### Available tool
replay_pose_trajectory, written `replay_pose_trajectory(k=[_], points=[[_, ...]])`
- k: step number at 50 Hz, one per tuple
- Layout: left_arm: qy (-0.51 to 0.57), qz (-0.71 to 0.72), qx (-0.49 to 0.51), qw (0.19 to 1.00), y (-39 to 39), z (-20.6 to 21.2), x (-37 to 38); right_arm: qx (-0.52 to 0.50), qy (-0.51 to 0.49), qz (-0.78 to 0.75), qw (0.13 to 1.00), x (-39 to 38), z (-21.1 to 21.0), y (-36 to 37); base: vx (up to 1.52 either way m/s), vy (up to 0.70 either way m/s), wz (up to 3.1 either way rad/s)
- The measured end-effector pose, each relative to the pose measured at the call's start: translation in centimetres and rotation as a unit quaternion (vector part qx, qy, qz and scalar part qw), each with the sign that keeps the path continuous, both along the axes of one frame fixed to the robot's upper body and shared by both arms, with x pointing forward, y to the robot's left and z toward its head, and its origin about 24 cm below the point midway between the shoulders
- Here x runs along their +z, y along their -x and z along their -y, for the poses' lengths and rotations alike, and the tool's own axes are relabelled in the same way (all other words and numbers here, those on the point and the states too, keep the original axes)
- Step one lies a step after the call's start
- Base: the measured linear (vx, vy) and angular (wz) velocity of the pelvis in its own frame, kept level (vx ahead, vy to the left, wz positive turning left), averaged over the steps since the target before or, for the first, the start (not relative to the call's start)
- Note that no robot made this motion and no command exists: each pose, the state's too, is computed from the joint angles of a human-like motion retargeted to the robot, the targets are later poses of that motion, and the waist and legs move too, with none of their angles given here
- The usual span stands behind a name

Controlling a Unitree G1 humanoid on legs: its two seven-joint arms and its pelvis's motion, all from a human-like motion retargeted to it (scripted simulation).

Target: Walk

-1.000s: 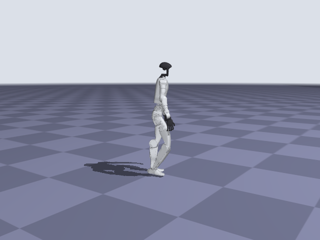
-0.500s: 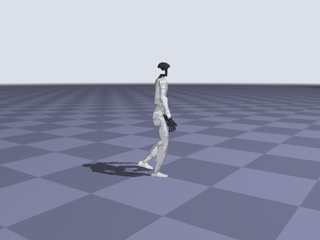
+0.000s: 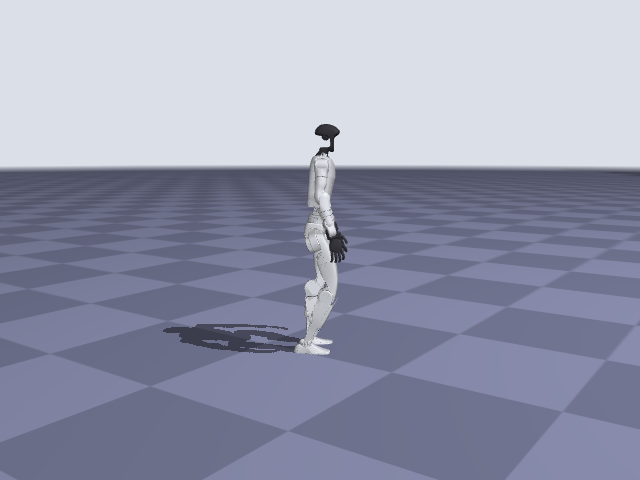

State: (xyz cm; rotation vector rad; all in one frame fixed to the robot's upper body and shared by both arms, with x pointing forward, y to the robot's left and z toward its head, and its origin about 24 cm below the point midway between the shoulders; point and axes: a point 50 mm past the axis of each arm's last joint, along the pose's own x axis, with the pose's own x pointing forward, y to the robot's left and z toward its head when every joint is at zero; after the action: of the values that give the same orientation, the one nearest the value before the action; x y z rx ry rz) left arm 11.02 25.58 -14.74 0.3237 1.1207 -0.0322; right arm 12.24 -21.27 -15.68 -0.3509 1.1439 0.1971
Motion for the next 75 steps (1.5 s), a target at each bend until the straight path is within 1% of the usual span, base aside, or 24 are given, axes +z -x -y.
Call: replay_pose_trajectory(k=[7, 15, 26, 28, 30, 32, 33, 36, 75], points=[[0.008, -0.015, -0.010, 1.000, 0.6, 0.3, -0.3, -0.012, 0.009, -0.011, 1.000, -0.1, 0.6, 0.7, 0.16, -0.02, 0.12], [0.022, -0.037, -0.001, 0.999, 2.0, 0.5, -0.7, -0.022, 0.018, 0.007, 1.000, 0.2, 1.0, -0.3, 0.10, -0.02, 0.05], [0.040, -0.042, 0.012, 0.998, 2.4, 0.9, -0.9, -0.029, 0.006, 0.014, 0.999, 0.4, 0.8, -0.7, 0.01, 0.00, 0.01], [0.044, -0.053, 0.015, 0.997, 4.0, 1.7, -1.3, -0.030, 0.004, 0.002, 1.000, -0.2, 0.2, 0.8, 0.00, 0.00, 0.00], [0.043, -0.042, 0.017, 0.998, 2.7, 1.0, -0.9, -0.032, 0.003, 0.011, 0.999, 0.3, 0.8, -0.4, 0.00, 0.00, 0.00], [0.047, -0.052, 0.019, 0.997, 4.0, 1.8, -1.4, -0.034, 0.002, 0.001, 0.999, -0.2, 0.2, 0.9, 0.00, 0.00, 0.00], [0.046, -0.043, 0.020, 0.998, 3.0, 1.3, -1.1, -0.035, 0.001, 0.008, 0.999, 0.2, 0.7, -0.2, 0.00, 0.00, 0.00], [0.049, -0.052, 0.023, 0.997, 4.3, 2.1, -1.5, -0.041, 0.000, -0.002, 0.999, -0.3, 0.1, 1.1, 0.00, 0.00, 0.00], [0.040, -0.026, 0.068, 0.997, 2.9, 1.0, -1.0, -0.112, -0.021, 0.012, 0.993, -0.2, -0.4, 0.4, 0.00, 0.00, 0.00]])
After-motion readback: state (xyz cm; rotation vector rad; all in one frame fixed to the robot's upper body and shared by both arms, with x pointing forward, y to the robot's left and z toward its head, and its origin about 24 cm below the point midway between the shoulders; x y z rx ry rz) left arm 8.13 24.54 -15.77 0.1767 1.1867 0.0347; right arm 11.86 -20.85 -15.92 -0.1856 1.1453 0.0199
